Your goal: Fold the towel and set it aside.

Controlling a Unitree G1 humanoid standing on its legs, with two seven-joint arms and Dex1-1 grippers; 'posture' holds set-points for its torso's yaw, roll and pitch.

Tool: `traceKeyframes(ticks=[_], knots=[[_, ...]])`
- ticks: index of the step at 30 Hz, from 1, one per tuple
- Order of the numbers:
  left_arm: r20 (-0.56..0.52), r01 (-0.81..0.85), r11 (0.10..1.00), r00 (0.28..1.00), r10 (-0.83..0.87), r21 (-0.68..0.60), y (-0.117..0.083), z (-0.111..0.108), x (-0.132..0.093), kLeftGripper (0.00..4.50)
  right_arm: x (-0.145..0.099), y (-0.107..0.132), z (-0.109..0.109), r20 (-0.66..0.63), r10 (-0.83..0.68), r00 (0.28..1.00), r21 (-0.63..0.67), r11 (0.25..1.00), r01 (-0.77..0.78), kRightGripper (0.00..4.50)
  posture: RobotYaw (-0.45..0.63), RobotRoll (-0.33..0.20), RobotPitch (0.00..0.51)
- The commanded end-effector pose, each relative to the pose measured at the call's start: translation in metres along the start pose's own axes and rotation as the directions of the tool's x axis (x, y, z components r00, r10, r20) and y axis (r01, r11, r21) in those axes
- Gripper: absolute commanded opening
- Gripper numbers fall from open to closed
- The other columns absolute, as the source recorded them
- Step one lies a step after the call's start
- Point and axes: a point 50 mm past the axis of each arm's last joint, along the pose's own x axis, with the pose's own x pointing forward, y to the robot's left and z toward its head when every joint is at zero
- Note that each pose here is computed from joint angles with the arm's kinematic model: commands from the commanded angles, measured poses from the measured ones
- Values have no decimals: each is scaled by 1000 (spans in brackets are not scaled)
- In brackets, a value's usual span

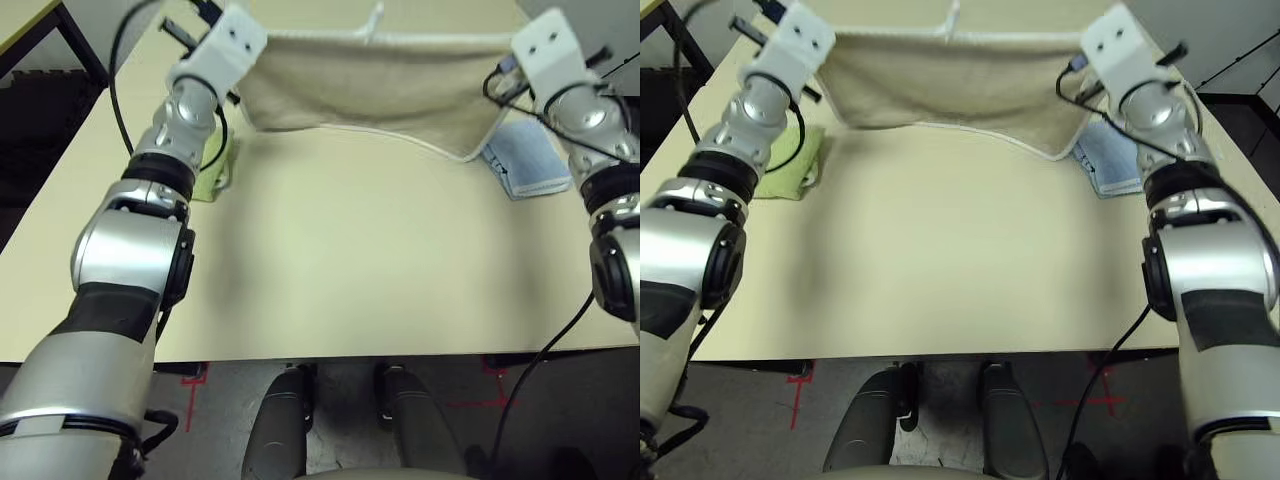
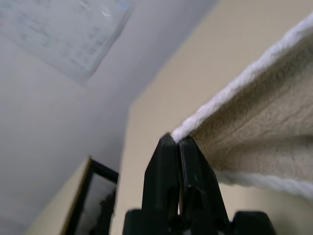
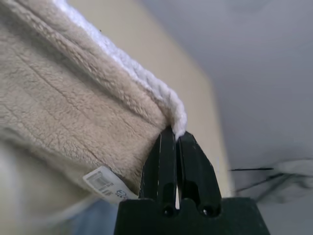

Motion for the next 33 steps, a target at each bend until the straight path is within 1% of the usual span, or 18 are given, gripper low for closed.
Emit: traceKeyframes(ticks=[1, 4, 6, 8, 10, 13, 17, 19, 25, 29, 33], knots=[[-31, 100, 995, 995, -100, 4, 4, -24, -12, 11, -25, 4, -14, -16, 139, 990, 95, 986, -136, 0, 53, 0, 199], [-62, 209, 978, 976, -210, -23, 10, -38, -23, 11, -47, 8, -14, -30, 238, 971, 153, 961, -231, 0, 58, 0, 199], [-62, 267, 963, 961, -269, -32, 14, -42, -29, 11, -58, 10, -14, -46, 301, 952, 179, 941, -289, 0, 62, 0, 198], [-67, 389, 920, 917, -392, -51, 15, -49, -39, 11, -69, 8, -16, -78, 350, 933, 203, 922, -329, 0, 65, 0, 197], [-76, 489, 870, 867, -492, -60, 14, -54, -49, 11, -75, 6, -19, -103, 383, 918, 218, 909, -354, 0, 70, 0, 196], [-71, 634, 768, 765, -640, -92, 8, -58, -68, 11, -82, 4, -24, -137, 412, 901, 232, 897, -376, 0, 81, 0, 193], [-80, 767, 628, 623, -778, -130, 0, -59, -91, 11, -89, 4, -34, -181, 449, 875, 234, 884, -405, 0, 88, 0, 191], [-89, 802, 579, 572, -815, -147, -2, -60, -101, 11, -93, 5, -41, -206, 469, 859, 237, 876, -421, 0, 92, 0, 190], [-125, 844, 512, 497, -859, -159, -6, -61, -116, 11, -109, 11, -59, -267, 533, 803, 260, 842, -472, 0, 98, 0, 187], [-131, 863, 478, 461, -878, -167, -7, -61, -121, 11, -118, 13, -65, -290, 569, 770, 284, 819, -498, 0, 97, 0, 190], [-131, 879, 441, 423, -897, -183, -5, -59, -126, 11, -130, 14, -63, -292, 620, 728, 316, 781, -539, 0, 93, 0, 194]])
